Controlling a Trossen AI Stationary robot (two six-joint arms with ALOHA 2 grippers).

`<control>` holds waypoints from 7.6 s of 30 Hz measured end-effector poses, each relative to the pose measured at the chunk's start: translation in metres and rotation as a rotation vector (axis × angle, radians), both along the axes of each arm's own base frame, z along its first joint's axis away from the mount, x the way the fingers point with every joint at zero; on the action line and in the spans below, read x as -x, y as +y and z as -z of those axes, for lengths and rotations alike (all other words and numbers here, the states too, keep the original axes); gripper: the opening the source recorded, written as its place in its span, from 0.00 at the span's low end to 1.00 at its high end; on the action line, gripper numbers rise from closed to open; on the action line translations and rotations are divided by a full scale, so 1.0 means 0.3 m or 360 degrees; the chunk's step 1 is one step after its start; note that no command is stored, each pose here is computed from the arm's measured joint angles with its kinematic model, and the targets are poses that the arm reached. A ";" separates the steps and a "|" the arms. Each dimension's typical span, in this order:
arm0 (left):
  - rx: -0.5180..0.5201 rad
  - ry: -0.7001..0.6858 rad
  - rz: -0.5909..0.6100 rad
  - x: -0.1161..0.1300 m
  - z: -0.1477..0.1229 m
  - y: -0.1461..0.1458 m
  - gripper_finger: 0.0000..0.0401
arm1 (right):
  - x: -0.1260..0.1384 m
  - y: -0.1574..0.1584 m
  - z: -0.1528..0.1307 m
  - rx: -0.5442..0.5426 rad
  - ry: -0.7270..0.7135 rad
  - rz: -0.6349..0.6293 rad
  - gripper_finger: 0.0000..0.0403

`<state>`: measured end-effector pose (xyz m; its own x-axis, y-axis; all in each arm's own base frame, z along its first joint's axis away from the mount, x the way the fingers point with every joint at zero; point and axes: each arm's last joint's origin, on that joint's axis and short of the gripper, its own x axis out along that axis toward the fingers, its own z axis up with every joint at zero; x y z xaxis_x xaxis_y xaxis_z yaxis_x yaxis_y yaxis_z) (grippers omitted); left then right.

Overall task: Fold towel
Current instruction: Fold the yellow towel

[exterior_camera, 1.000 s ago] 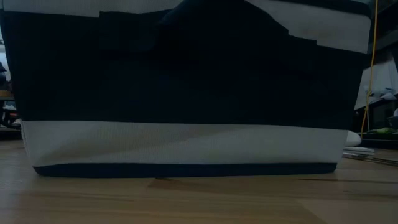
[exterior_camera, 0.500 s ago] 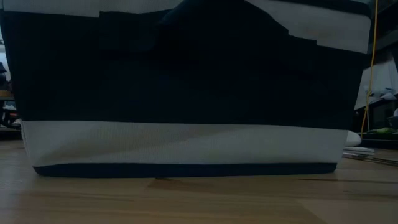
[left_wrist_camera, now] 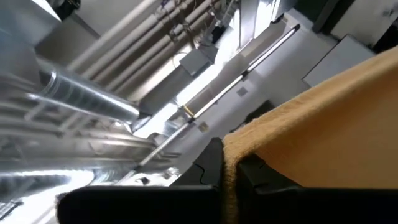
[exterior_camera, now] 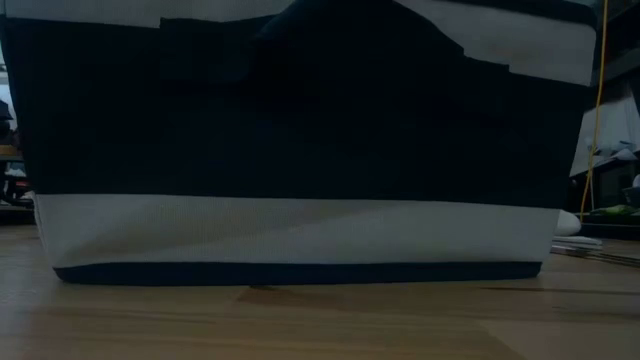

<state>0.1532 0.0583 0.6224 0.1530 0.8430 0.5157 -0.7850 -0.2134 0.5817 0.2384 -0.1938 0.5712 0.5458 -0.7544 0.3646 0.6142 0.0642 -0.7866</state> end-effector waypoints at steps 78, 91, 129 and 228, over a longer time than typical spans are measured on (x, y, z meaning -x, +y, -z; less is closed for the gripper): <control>0.0015 0.0593 -0.0505 0.009 -0.007 0.178 0.00 | 0.186 -0.125 -0.029 0.0108 0.0018 0.0018 0.00; 0.0421 0.0652 -0.0463 0.013 0.049 0.114 0.00 | 0.159 -0.131 0.072 -0.0462 0.0157 -0.0226 0.00; 0.0826 0.0452 0.0264 0.039 0.186 -0.117 0.00 | 0.157 0.200 0.061 -0.0874 0.0213 -0.0501 0.00; 0.1509 -0.0094 0.0775 0.201 0.261 0.362 0.00 | 0.031 -0.080 0.116 -0.0927 -0.0139 -0.0635 0.00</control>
<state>0.0930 0.1669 0.5443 0.5777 0.7587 -0.3011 -0.6961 0.6505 0.3037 0.2290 -0.2179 0.5364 0.8082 -0.5886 0.0179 0.5155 0.6925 -0.5046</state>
